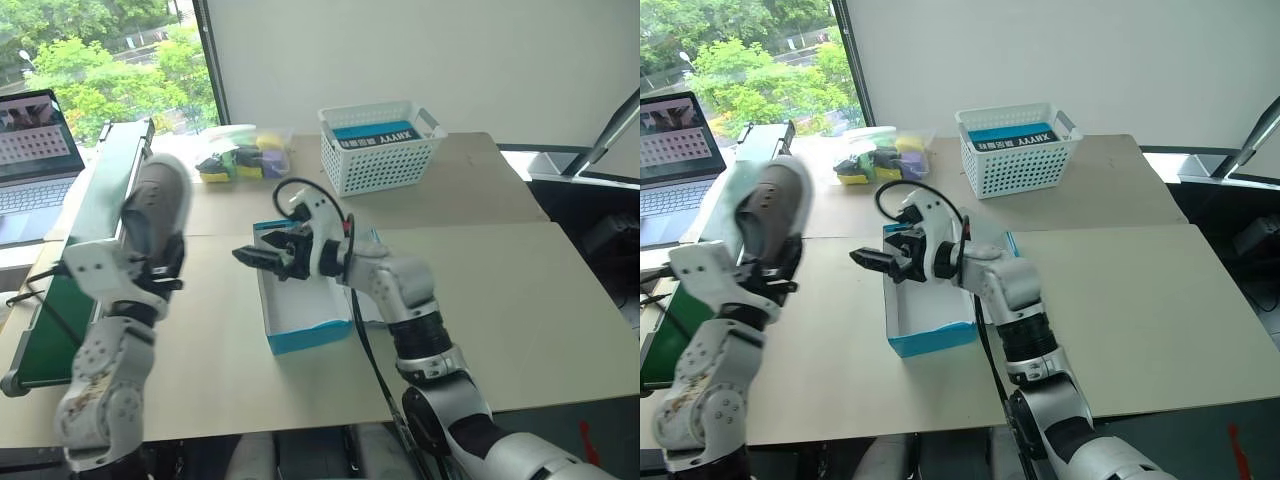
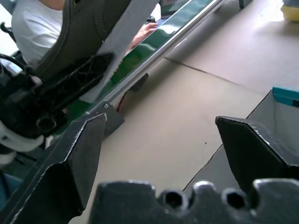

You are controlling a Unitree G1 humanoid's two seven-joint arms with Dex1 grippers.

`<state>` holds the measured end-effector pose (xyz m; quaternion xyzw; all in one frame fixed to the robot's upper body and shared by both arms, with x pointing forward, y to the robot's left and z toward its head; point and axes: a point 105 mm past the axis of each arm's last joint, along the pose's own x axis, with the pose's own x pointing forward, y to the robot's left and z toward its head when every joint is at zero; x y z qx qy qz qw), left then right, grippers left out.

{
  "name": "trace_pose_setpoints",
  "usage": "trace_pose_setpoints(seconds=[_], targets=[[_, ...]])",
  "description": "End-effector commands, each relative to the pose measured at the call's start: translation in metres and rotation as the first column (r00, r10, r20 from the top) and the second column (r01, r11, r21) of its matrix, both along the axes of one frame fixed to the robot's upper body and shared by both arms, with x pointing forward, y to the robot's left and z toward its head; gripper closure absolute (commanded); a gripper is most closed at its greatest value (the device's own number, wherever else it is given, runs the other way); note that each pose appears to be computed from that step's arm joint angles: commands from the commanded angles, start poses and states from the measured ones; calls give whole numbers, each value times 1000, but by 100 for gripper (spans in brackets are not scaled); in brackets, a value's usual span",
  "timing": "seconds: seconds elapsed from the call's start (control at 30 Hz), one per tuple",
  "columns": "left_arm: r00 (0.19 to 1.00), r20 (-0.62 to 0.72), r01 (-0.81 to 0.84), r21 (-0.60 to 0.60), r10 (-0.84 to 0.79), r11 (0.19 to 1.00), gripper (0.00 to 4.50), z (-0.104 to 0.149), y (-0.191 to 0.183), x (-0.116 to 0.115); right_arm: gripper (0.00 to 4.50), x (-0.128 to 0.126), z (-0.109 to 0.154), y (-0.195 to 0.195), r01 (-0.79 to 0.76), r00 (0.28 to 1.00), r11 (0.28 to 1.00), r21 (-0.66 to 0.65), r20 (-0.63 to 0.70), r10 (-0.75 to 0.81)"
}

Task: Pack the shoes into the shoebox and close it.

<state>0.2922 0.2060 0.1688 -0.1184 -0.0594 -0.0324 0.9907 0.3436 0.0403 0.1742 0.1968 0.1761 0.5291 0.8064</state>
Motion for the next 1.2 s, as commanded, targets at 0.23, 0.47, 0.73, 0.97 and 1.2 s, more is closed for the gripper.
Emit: trace_pose_setpoints(seconds=[0.23, 0.47, 0.73, 0.97, 1.2], targets=[[962, 65, 266, 13, -267, 964, 195, 20, -76, -4, 0, 4, 51, 13, -8, 976, 954, 301, -205, 73], [956, 60, 288, 11, -288, 957, 195, 21, -79, -1, 0, 4, 69, 13, -5, 973, 928, 373, -210, 90], [957, 60, 284, 18, -284, 959, 195, 22, -77, 2, 0, -5, 74, 16, -23, 975, 919, 393, -195, 108], [959, 41, 280, 34, -282, 959, 195, 18, -79, 4, 176, -5, 78, 12, -4, 977, 911, 412, -193, 92], [959, 26, 279, 72, -281, 958, 195, 14, -79, 5, 395, -10, 84, 12, -27, 982, 907, 420, -159, 102]])
